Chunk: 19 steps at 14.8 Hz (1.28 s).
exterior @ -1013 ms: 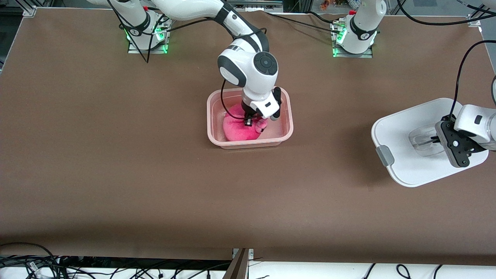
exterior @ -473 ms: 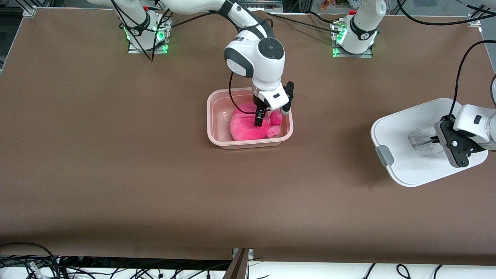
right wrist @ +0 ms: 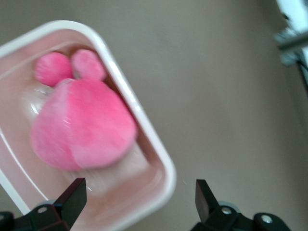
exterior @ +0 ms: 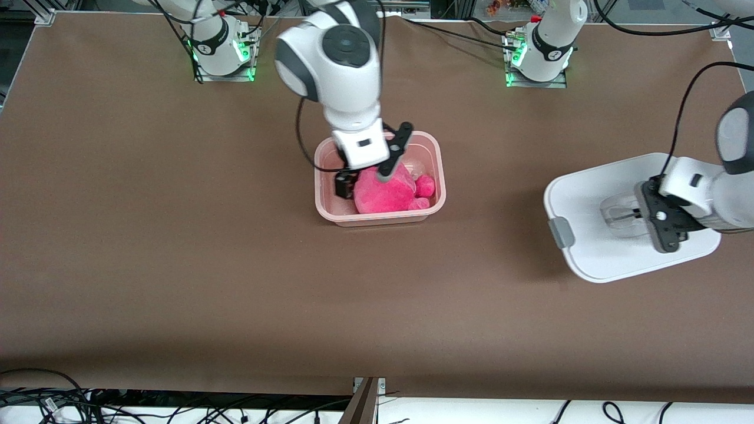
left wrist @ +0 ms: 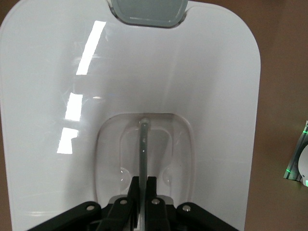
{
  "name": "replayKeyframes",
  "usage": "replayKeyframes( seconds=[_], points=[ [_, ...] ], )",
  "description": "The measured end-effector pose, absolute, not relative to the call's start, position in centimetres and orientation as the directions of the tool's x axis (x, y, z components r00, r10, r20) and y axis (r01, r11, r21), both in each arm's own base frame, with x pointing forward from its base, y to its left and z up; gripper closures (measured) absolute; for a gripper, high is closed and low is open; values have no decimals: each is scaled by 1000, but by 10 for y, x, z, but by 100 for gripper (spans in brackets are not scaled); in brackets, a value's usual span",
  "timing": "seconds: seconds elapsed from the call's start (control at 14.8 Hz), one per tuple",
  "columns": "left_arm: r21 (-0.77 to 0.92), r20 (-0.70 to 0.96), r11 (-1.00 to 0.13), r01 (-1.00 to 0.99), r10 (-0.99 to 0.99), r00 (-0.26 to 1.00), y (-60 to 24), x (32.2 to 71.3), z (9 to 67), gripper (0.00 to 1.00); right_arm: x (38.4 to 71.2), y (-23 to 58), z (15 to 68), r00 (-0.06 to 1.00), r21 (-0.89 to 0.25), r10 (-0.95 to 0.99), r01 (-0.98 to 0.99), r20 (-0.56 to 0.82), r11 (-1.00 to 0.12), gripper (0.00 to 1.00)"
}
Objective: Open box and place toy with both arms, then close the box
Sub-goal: 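Place the lid onto the tub with the left gripper while the right gripper withdraws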
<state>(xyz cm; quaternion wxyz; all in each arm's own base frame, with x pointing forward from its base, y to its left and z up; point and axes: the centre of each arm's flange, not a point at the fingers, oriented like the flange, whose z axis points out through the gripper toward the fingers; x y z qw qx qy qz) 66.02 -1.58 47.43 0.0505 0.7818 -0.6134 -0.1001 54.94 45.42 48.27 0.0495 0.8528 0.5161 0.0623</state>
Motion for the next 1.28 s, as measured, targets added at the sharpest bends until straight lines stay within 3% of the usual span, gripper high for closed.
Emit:
replayKeyframes(
  seconds=[0.41, 0.61, 0.95, 1.28],
  points=[
    [187, -47, -20, -982, -999, 11, -236, 623, 471, 93, 580, 282, 585, 724, -38, 690, 690, 21, -723, 0],
    [165, -48, 37, -986, -998, -45, -327, 587, 464, 93, 581, 199, 615, 810, -73, 586, 586, 16, -807, 0],
    [134, -43, 65, -989, -997, -71, -444, 532, 422, 93, 558, 128, 622, 904, -122, 427, 421, -30, -899, 0],
    [136, -56, 12, -991, -998, -20, -503, 497, 370, 93, 562, 65, 602, 965, -144, 248, 234, -85, -961, 0]
  ],
)
